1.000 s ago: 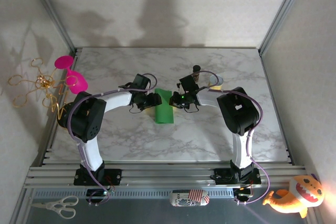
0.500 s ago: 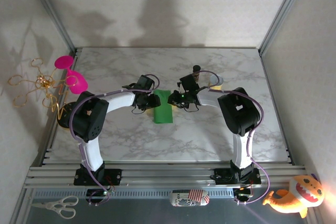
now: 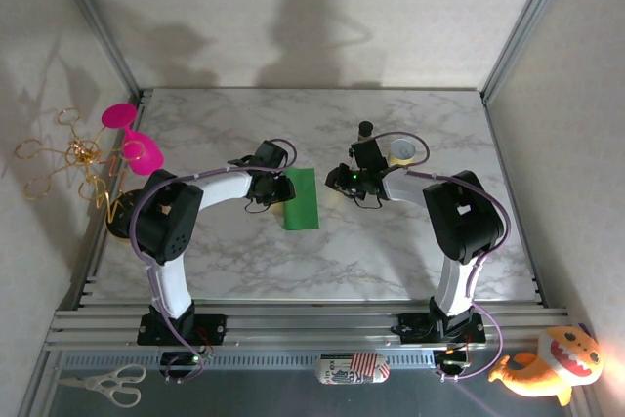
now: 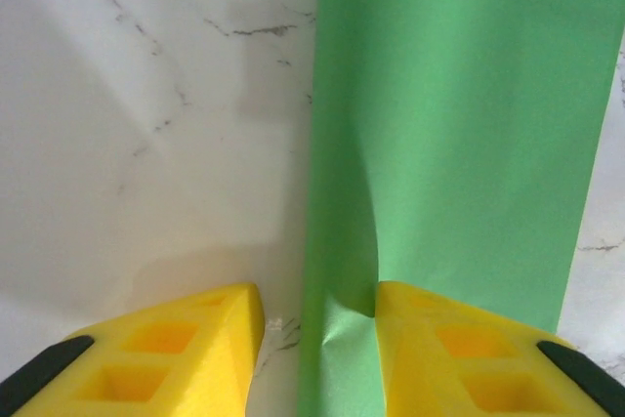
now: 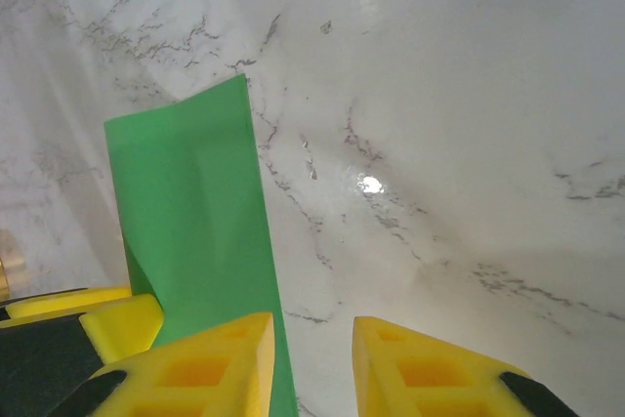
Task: Fold a paper plane with a square sheet of paper (pick it up from the middle)
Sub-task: First fold the square sheet of paper in half at the center of the table, then hold the square sheet of paper at the center of the table.
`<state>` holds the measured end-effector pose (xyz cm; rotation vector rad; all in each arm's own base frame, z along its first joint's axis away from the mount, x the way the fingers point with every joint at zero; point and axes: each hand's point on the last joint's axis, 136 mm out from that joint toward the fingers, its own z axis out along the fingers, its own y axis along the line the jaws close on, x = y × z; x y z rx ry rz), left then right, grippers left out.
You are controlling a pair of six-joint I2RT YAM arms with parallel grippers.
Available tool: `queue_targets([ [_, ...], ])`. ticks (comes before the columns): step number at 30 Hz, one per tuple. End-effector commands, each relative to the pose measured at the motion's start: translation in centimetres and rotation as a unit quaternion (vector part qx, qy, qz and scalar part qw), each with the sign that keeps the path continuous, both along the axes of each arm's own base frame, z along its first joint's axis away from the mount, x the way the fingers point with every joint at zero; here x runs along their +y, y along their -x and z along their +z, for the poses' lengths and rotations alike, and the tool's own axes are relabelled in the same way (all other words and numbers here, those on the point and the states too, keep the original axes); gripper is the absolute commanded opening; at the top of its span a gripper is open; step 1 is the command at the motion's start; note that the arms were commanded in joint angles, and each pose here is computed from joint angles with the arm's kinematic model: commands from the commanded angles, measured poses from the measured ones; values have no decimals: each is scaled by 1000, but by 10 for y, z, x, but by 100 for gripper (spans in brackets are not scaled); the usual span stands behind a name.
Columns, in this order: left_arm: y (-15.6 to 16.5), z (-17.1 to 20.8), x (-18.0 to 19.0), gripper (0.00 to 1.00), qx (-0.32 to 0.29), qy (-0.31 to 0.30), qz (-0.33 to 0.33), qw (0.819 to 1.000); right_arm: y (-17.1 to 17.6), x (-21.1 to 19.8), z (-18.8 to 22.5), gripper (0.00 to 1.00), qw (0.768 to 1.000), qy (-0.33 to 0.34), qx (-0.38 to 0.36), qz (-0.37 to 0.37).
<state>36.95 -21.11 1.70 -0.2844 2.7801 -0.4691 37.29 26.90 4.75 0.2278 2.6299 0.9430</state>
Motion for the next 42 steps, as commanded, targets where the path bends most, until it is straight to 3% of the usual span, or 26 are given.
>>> queue_targets([
  [1,24,-43,19,37,55,-59,-5,997,-2,-2,0,29,1000,-1,-1,-7],
  [20,25,-51,20,40,56,-69,-21,996,-3,7,2,28,1000,-12,-3,12],
  [42,36,-68,25,38,82,-77,-6,994,20,58,6,23,992,-50,-5,114],
])
